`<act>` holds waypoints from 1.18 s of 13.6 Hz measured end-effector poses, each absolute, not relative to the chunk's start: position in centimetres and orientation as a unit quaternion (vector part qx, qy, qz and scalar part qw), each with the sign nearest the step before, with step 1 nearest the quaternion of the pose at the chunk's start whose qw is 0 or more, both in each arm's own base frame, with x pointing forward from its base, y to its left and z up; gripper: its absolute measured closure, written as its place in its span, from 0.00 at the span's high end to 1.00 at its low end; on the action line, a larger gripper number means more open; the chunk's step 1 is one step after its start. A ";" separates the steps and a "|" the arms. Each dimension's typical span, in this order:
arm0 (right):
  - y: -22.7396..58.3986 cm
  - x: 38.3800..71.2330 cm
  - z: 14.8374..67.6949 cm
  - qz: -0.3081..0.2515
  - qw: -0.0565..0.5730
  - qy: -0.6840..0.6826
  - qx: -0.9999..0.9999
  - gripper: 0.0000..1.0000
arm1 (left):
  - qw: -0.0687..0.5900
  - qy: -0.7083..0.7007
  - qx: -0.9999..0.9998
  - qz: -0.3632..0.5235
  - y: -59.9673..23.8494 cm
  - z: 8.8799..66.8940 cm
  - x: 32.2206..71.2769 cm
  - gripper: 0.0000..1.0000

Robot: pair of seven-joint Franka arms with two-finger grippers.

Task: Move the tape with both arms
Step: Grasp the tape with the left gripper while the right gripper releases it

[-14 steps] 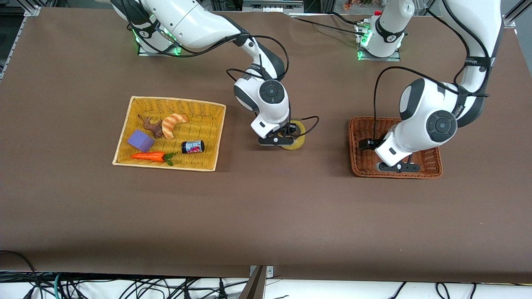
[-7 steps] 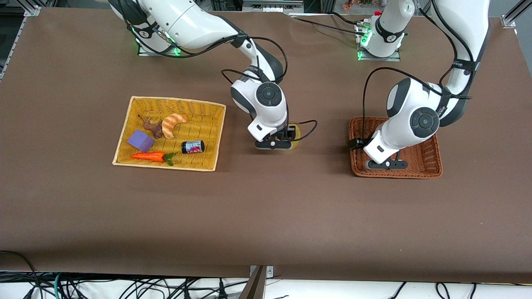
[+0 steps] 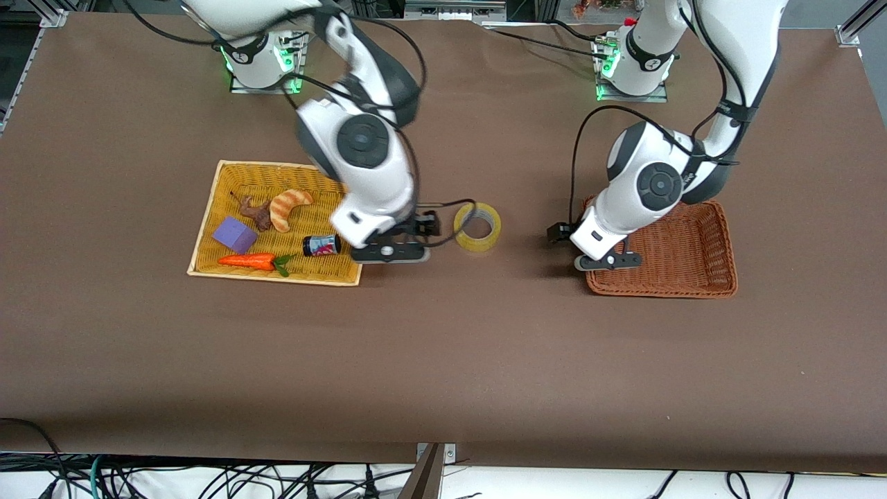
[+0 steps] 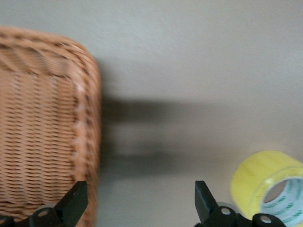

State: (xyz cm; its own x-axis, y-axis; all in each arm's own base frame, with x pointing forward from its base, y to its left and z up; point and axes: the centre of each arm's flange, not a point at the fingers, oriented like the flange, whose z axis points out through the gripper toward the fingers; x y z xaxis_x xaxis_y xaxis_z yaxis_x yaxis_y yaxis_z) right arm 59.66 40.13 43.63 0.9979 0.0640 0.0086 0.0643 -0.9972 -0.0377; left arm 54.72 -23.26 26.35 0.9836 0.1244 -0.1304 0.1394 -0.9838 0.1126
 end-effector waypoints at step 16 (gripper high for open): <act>8.3 56.6 52.8 0.054 0.008 -0.112 -0.992 1.00 | 0.043 0.155 0.987 -0.022 -35.1 21.4 49.3 1.00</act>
